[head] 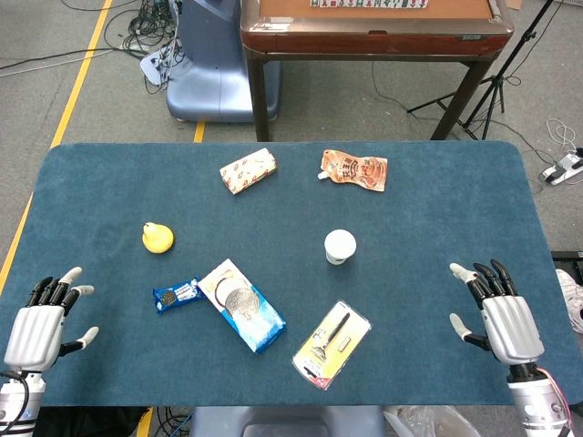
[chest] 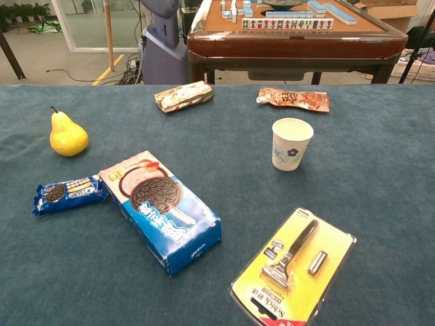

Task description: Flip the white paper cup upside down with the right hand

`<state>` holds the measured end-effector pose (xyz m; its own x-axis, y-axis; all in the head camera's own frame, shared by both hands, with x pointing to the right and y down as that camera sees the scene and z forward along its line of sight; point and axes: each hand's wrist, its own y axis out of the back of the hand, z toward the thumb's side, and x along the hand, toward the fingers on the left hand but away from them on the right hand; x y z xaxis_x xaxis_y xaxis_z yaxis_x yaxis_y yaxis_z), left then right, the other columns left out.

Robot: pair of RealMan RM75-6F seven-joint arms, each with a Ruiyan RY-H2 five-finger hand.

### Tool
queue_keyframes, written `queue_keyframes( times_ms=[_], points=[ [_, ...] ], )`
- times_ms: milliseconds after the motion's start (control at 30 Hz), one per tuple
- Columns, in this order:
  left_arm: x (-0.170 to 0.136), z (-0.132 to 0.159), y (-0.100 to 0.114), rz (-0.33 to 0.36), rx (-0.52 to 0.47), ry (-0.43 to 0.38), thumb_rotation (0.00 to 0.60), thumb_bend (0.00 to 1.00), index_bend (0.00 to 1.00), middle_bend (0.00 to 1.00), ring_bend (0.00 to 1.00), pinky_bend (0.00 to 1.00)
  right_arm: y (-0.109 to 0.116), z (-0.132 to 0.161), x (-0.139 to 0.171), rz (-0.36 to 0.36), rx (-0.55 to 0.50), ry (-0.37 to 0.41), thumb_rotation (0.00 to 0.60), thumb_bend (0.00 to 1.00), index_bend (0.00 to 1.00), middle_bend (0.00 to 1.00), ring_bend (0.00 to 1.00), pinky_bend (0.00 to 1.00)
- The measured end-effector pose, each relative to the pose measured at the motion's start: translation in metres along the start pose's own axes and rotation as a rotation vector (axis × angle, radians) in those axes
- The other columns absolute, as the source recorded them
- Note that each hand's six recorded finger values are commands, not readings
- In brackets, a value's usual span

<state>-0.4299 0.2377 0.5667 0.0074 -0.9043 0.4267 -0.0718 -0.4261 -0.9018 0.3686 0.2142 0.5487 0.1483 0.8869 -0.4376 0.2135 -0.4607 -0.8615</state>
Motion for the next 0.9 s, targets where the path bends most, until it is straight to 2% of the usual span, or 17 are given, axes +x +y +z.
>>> queue_keyframes(
  times_ms=[333, 500, 733, 900],
  points=[
    [0.0, -0.001, 0.0, -0.002, -0.001, 0.002, 0.6, 0.15, 0.32, 0.13, 0.16, 0.08, -0.001, 0.004, -0.003, 0.006, 0.009, 0.005, 0.6, 0.32, 0.18, 0.26, 0.11, 0.05],
    [-0.002, -0.003, 0.001, 0.002, -0.002, 0.004, 0.6, 0.15, 0.32, 0.13, 0.16, 0.08, -0.002, 0.016, -0.015, 0.024, 0.035, 0.041, 0.6, 0.31, 0.18, 0.26, 0.11, 0.05],
    [-0.004, -0.007, 0.002, 0.003, -0.003, 0.012, 0.6, 0.15, 0.32, 0.13, 0.16, 0.08, -0.01, 0.042, -0.045, 0.091, 0.073, 0.109, 0.6, 0.23, 0.18, 0.22, 0.11, 0.05],
    [-0.007, -0.008, 0.002, 0.005, -0.004, 0.015, 0.6, 0.15, 0.32, 0.13, 0.16, 0.08, -0.016, 0.065, -0.078, 0.135, 0.092, 0.155, 0.6, 0.12, 0.18, 0.19, 0.11, 0.05]
  ],
)
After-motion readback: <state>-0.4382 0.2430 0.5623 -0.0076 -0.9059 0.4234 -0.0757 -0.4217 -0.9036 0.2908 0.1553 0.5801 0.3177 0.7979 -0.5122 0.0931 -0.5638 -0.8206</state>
